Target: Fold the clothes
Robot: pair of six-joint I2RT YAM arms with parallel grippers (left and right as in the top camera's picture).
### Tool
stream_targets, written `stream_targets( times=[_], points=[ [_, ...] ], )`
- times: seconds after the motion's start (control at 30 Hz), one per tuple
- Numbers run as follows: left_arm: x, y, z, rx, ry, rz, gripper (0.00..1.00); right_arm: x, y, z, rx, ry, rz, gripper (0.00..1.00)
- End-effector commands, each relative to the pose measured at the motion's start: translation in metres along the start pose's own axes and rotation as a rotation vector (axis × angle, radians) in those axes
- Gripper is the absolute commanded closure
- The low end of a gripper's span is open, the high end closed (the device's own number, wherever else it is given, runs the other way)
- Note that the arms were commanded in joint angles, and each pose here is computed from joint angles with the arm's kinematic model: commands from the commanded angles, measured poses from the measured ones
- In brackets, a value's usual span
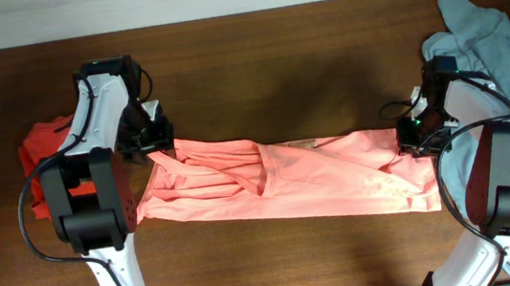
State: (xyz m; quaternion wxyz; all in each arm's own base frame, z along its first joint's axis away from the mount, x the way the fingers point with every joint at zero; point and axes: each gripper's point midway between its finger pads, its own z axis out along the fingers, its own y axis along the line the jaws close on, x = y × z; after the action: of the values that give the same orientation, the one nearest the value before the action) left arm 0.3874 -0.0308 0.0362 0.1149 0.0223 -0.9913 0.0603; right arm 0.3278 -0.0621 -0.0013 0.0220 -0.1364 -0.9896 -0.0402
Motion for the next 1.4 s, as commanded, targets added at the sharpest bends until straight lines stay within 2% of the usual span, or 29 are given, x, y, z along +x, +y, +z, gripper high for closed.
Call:
stream_targets(
  times=[0.0,0.1,0.23,0.57,0.77,0.83,0.87,0.9,1.0,1.17,1.37],
  points=[
    [-0.006,-0.008,-0.001,0.075,-0.020,-0.009,0.37,0.001,-0.006,0.014,0.024,0.022,0.004,0.67],
    [-0.005,-0.008,-0.001,0.077,-0.019,-0.009,0.40,0.002,-0.006,0.014,0.024,0.027,0.004,0.67],
    [-0.012,-0.009,-0.001,0.077,-0.045,-0.017,0.58,0.004,-0.006,0.014,0.025,0.034,0.005,0.67],
    [-0.017,0.007,-0.001,-0.019,-0.068,-0.032,0.59,0.007,-0.006,0.014,0.025,0.044,0.006,0.67],
    [-0.021,0.007,0.009,-0.013,-0.080,-0.059,0.59,0.008,-0.006,0.014,0.025,0.048,0.006,0.67],
    [-0.018,0.005,0.014,-0.012,-0.068,-0.054,0.67,0.008,-0.006,0.014,0.025,0.049,0.006,0.67],
    [-0.014,0.003,0.016,-0.014,-0.054,-0.049,0.87,0.008,-0.006,0.014,0.025,0.049,0.006,0.67],
    [-0.012,0.001,0.017,-0.016,-0.044,-0.046,0.98,0.008,-0.006,0.014,0.025,0.049,0.006,0.67],
    [0.001,-0.007,0.016,0.005,0.003,-0.041,1.00,0.008,-0.006,0.014,0.025,0.049,0.006,0.67],
    [0.042,-0.011,0.006,0.013,0.152,-0.058,1.00,0.008,-0.006,0.014,0.025,0.049,0.006,0.67],
    [0.065,0.035,-0.005,-0.269,0.227,-0.114,0.99,0.008,-0.006,0.014,0.025,0.050,0.006,0.67]
  ],
)
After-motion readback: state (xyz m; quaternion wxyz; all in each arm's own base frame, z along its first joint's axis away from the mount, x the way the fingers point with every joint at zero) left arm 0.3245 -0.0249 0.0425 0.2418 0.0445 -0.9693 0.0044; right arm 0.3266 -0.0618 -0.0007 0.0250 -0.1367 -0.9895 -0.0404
